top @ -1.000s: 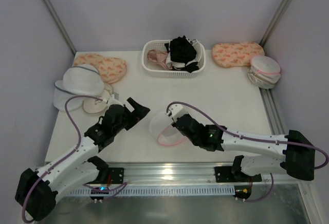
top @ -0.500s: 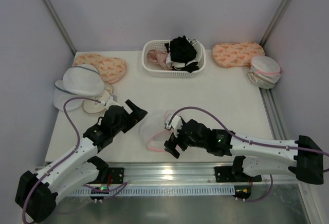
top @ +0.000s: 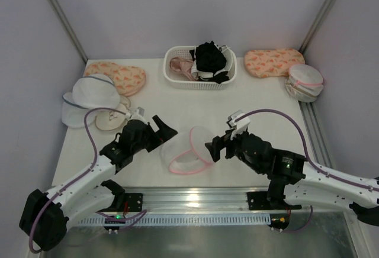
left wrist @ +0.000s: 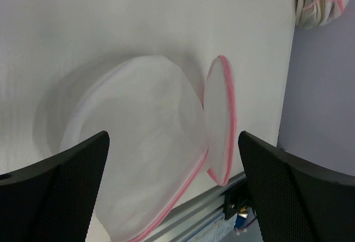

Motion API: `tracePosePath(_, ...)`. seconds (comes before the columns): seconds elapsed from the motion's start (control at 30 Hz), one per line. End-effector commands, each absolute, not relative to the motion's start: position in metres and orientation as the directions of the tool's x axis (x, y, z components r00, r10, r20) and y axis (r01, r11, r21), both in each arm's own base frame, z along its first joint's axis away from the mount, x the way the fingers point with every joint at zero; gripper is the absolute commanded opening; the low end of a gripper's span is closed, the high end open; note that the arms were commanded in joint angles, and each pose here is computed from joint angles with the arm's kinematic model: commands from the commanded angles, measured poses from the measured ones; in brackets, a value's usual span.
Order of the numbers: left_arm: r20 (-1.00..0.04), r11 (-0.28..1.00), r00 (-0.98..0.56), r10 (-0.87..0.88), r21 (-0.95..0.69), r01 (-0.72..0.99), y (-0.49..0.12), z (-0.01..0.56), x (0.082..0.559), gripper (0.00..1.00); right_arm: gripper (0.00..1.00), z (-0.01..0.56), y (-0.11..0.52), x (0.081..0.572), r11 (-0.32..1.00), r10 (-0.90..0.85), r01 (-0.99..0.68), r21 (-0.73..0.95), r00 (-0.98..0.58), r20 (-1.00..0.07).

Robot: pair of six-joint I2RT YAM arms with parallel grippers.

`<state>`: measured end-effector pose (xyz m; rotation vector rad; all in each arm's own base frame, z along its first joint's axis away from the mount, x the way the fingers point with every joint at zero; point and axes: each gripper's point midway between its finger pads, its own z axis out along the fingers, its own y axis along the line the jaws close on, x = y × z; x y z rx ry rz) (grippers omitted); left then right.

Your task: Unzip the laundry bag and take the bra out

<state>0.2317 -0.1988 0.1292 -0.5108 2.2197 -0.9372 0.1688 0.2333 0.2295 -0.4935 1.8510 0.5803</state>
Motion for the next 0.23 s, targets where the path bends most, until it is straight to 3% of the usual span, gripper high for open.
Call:
tracePosePath(0.0, -0.471, 0.62, -0.772, -0.427, -0.774, 0.129, -0.233, 0.153, 0.229, 0.99, 0.99, 0.252, 0.193, 0.188, 0.9, 0.111, -0.376, 0.22, -0.292, -0.95)
tracePosePath(0.2, -0.524, 0.636, -0.789, -0.32, -0.736, 0.23, -0.244, 0.152, 0.23, 0.99, 0.99, 0.275, 0.184, 0.188, 0.878, 0.22, -0.373, 0.3, -0.243, -0.945)
